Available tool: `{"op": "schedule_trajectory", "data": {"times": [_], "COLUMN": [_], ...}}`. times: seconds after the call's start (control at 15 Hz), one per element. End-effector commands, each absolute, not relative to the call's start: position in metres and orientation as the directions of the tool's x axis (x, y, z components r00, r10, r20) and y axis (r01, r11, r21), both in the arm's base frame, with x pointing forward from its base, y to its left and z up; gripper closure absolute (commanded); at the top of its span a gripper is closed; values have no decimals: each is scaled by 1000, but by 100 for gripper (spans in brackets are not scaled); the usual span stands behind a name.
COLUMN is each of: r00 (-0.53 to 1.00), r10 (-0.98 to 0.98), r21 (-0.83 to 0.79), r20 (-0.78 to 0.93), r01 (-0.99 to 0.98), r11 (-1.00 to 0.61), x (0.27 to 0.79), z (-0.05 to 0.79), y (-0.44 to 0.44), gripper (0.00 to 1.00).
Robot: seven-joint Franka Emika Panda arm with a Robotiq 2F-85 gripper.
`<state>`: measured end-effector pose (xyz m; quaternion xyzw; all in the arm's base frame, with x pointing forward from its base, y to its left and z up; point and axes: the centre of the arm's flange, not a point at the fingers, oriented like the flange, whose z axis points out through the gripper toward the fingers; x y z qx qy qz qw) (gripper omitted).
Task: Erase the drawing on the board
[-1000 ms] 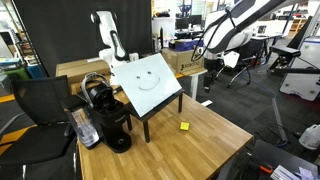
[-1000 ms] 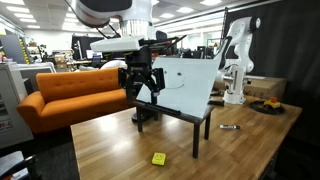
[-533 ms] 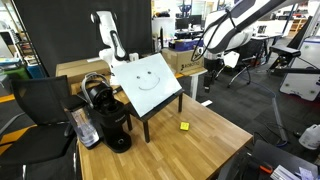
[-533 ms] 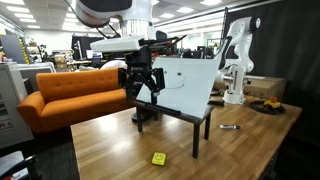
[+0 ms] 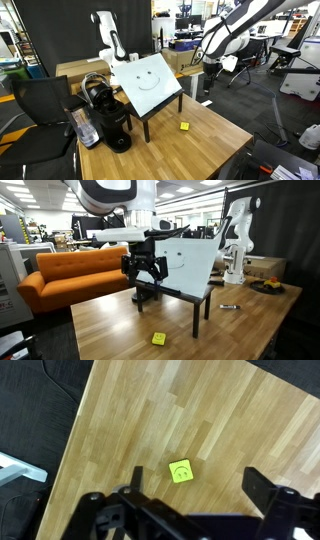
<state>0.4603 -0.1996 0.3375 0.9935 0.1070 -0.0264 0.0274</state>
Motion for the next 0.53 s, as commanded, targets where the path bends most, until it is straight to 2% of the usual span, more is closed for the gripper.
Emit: {"op": "schedule_trajectory", "data": {"times": [0.0, 0.47], "r00": [961, 909], "r10": [273, 413], "r21": [49, 6], "r20": [-38, -56], "r01": [275, 414], "r11": [-960, -910], "x": [477, 504], "z": [311, 255], "y": [-216, -228], "gripper": [0, 0]}}
